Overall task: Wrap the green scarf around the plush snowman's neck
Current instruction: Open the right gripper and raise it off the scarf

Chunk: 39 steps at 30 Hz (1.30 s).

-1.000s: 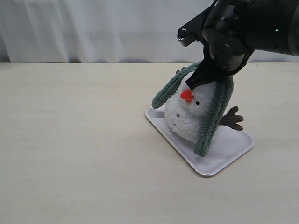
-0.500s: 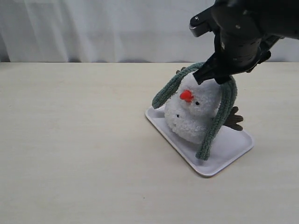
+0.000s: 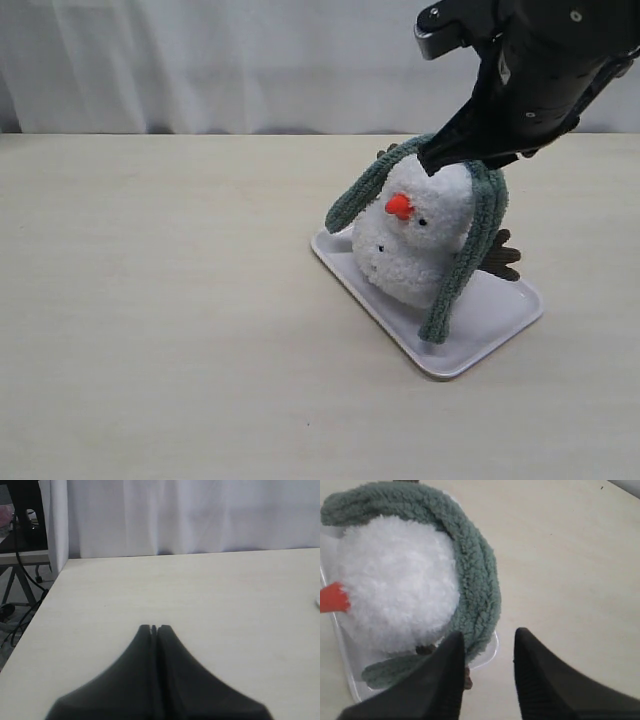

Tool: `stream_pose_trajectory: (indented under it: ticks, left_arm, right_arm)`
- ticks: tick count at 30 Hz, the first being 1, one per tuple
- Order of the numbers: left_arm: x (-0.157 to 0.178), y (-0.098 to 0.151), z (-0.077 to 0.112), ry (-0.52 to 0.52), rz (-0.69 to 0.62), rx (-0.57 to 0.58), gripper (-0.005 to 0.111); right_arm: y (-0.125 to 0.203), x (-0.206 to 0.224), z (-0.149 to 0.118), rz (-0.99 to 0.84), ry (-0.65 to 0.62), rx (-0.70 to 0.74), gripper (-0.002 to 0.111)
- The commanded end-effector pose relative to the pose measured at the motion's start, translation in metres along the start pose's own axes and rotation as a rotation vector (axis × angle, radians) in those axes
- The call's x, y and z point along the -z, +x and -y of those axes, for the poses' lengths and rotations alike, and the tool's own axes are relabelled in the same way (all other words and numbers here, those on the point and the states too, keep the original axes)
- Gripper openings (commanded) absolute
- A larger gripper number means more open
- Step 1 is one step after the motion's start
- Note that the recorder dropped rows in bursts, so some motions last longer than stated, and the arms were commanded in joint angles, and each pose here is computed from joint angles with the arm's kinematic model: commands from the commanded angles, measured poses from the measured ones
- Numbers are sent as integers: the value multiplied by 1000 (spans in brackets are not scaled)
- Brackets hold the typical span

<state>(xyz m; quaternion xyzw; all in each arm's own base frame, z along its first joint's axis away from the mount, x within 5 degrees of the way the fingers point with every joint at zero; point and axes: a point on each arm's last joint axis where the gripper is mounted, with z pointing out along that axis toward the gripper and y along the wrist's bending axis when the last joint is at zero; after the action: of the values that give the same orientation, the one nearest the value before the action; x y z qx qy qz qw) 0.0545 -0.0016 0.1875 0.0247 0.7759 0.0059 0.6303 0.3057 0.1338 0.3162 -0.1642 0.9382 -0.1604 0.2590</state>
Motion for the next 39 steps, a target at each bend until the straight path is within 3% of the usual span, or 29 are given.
stream_pose_trajectory:
  ticks: [1, 10, 20, 31, 39]
  left_arm:
    - [0, 0, 0, -6, 9, 3, 0]
    - [0, 0, 0, -5, 9, 5, 0]
    - [0, 0, 0, -5, 9, 5, 0]
    - [0, 0, 0, -5, 9, 5, 0]
    - [0, 0, 0, -5, 9, 5, 0]
  right_arm:
    - [8, -14, -1, 36, 27, -3, 8]
    - [7, -43, 14, 121, -95, -197, 4]
    - [9, -91, 7, 37, -46, -120, 4]
    - [4, -60, 21, 130, -32, -140, 4]
    - [16, -38, 26, 52, -78, -131, 4]
